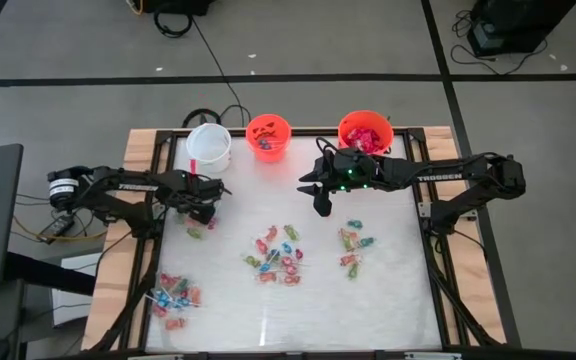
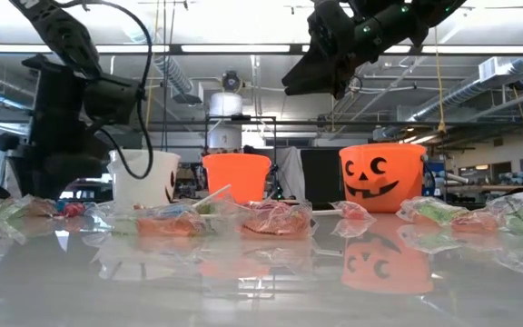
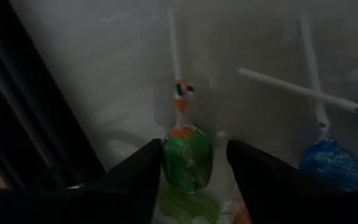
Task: Sort candy by brand, put in halloween buckets
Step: Put the green lollipop into the left orange bucket, then put the red lollipop into the left orange bucket, then put the blue lollipop into the left orange bucket
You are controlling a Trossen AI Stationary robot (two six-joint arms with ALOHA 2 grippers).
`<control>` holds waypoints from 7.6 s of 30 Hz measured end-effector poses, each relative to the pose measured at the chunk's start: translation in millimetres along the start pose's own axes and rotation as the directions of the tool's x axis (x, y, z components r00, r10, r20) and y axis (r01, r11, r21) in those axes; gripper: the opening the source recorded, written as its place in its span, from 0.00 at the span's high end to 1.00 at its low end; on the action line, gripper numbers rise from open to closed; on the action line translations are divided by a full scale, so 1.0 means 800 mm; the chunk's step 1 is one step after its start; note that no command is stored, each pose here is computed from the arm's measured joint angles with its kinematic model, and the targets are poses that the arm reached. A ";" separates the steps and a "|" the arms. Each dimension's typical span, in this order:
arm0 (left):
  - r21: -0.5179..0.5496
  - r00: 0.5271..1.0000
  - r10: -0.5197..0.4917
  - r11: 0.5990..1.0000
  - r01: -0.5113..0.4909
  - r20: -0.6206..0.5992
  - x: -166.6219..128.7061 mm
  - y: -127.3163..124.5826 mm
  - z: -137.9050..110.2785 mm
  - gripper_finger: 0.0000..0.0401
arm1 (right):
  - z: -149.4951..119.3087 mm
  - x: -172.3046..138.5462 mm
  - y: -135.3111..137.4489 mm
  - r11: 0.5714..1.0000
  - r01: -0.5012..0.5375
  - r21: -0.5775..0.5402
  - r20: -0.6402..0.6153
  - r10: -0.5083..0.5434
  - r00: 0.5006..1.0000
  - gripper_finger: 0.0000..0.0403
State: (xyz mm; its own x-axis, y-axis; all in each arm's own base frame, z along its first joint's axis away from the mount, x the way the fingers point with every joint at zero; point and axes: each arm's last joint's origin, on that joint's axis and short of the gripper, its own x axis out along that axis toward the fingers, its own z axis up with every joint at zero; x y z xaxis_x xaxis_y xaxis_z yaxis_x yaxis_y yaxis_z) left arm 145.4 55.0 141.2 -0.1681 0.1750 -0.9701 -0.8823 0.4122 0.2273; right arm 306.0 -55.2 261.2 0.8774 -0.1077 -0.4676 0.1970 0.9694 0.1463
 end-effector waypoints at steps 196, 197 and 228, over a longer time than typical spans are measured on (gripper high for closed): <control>0.446 0.812 -0.410 0.870 0.211 0.415 -0.145 -0.052 0.288 0.61 | -0.006 -0.011 -0.028 0.993 0.110 0.047 -0.085 -0.106 0.991 0.63; 0.455 0.813 -0.411 0.866 0.207 0.412 -0.150 -0.054 0.282 0.61 | -0.006 -0.011 -0.028 0.993 0.110 0.047 -0.086 -0.106 0.991 0.63; 0.434 0.829 -0.392 0.877 0.207 0.398 -0.167 -0.048 0.061 0.61 | -0.007 -0.012 -0.031 0.989 0.148 0.024 -0.095 -0.145 0.985 0.63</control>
State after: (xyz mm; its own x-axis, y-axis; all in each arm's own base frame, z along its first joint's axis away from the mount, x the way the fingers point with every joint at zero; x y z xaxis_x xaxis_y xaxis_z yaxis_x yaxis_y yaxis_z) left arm 223.2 59.3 266.1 0.3816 0.3395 -0.8597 -0.6180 0.7853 0.0358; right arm 290.2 -76.9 256.8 0.7940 -0.2254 -0.5646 0.3346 0.9374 0.0962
